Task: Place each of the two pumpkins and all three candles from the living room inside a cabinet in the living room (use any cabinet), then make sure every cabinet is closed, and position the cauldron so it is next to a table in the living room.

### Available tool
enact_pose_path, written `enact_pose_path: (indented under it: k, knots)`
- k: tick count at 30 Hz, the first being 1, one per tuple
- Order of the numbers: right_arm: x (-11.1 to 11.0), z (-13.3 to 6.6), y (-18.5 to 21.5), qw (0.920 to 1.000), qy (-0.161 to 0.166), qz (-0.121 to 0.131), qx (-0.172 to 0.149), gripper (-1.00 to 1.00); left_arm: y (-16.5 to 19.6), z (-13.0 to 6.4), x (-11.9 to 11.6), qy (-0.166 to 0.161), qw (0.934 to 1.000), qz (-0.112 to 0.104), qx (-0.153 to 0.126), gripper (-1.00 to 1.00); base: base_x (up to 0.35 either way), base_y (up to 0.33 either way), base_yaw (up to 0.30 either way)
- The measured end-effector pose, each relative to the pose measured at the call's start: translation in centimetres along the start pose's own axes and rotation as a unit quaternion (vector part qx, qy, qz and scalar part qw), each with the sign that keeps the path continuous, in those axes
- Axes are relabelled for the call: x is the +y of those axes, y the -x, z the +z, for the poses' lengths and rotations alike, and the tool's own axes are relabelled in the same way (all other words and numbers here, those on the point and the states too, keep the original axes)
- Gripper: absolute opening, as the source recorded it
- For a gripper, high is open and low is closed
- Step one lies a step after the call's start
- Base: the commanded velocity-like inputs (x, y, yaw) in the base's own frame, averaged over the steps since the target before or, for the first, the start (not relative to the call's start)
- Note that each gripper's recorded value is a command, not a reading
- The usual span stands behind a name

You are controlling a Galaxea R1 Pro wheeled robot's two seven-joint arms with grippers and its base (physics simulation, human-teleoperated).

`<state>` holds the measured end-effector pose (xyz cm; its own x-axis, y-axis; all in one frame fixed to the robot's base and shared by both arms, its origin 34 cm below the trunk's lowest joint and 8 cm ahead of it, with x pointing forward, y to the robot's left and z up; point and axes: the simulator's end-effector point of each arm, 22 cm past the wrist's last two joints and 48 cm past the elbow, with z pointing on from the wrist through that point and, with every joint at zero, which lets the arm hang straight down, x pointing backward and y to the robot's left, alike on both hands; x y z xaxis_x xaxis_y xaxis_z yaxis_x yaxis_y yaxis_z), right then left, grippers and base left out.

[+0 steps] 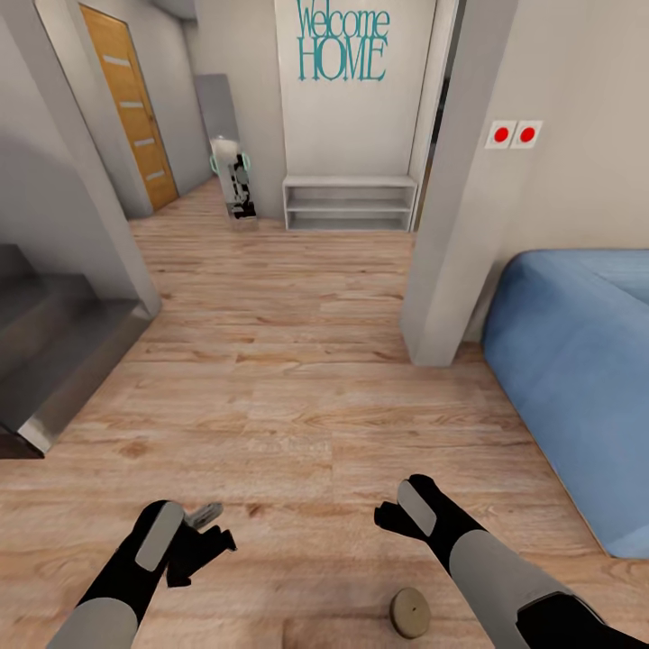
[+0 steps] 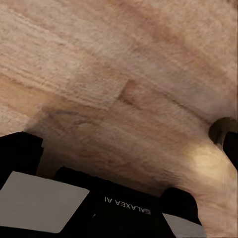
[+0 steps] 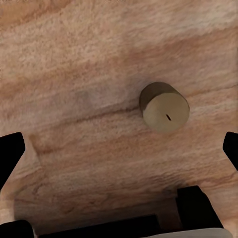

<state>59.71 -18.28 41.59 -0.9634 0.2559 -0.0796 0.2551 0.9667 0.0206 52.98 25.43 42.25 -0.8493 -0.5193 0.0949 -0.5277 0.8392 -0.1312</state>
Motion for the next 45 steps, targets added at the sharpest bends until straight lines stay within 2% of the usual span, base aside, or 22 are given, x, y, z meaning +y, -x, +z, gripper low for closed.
enact_pose_path:
  k: [4,10,11,13,14,15,24,28,31,34,37,42,45]
  knots:
    - [-0.2,0.8,-0.1,1.0,0.001,0.001,-0.001,1.0,-0.5,0.6,-1.5,-0.04,0.9989,-0.021,0.015,1.0,0.0,0.0,0.0]
    - [-0.7,2.0,-0.1,1.0,0.001,0.004,-0.002,1.0,-0.6,1.7,-1.3,-0.053,0.9978,-0.034,0.019,1.0,0.0,0.0,0.0]
    - [-0.6,2.0,0.1,1.0,0.003,0.004,-0.006,1.0,-0.4,1.8,-1.1,-0.058,0.9971,-0.045,0.02,1.0,0.0,0.0,0.0]
    - [-0.2,2.0,0.7,0.9999,0.007,0.004,-0.013,1.0,0.0,1.9,-0.2,-0.076,0.9935,-0.081,0.023,1.0,0.0,0.0,0.0]
    - [-0.1,2.1,0.9,0.9998,0.01,0.003,-0.014,1.0,0.6,1.8,1.3,-0.082,0.9906,-0.107,0.024,1.0,0.0,0.0,0.0]
    - [-0.1,2.2,0.7,0.9999,0.01,0.001,-0.011,1.0,0.8,1.9,1.8,-0.084,0.9899,-0.112,0.023,1.0,0.0,0.0,0.0]
    - [0.3,3.7,0.4,0.9998,0.015,-0.006,-0.008,1.0,1.1,3.6,2.8,-0.084,0.9891,-0.118,0.022,1.0,0.0,0.0,0.0]
    - [-0.3,4.6,0.3,0.9999,0.011,-0.003,-0.009,1.0,1.0,4.4,3.0,-0.085,0.9891,-0.119,0.022,1.0,0.0,0.0,0.0]
    - [-2.3,5.4,0.5,0.9999,0.001,0.012,-0.009,1.0,0.9,5.0,3.2,-0.085,0.9891,-0.118,0.023,1.0,0.0,0.0,0.0]
    - [-5.0,6.4,0.8,0.9988,-0.007,0.049,-0.009,1.0,0.8,5.6,3.3,-0.086,0.9891,-0.117,0.024,1.0,0.0,0.0,0.0]
    - [-6.7,7.6,0.1,0.997,-0.012,0.077,0.0,1.0,0.7,6.3,3.4,-0.086,0.9891,-0.117,0.025,1.0,0.0,0.0,0.0]
    - [-7.5,9.2,-1.1,0.9963,-0.019,0.083,0.009,1.0,0.4,7.2,3.2,-0.097,0.988,-0.116,0.03,1.0,0.0,0.0,0.0]
    - [-7.3,9.9,-1.5,0.9965,-0.02,0.08,0.01,1.0,0.7,7.5,2.1,-0.13,0.9839,-0.119,0.03,1.0,0.0,0.0,0.0]
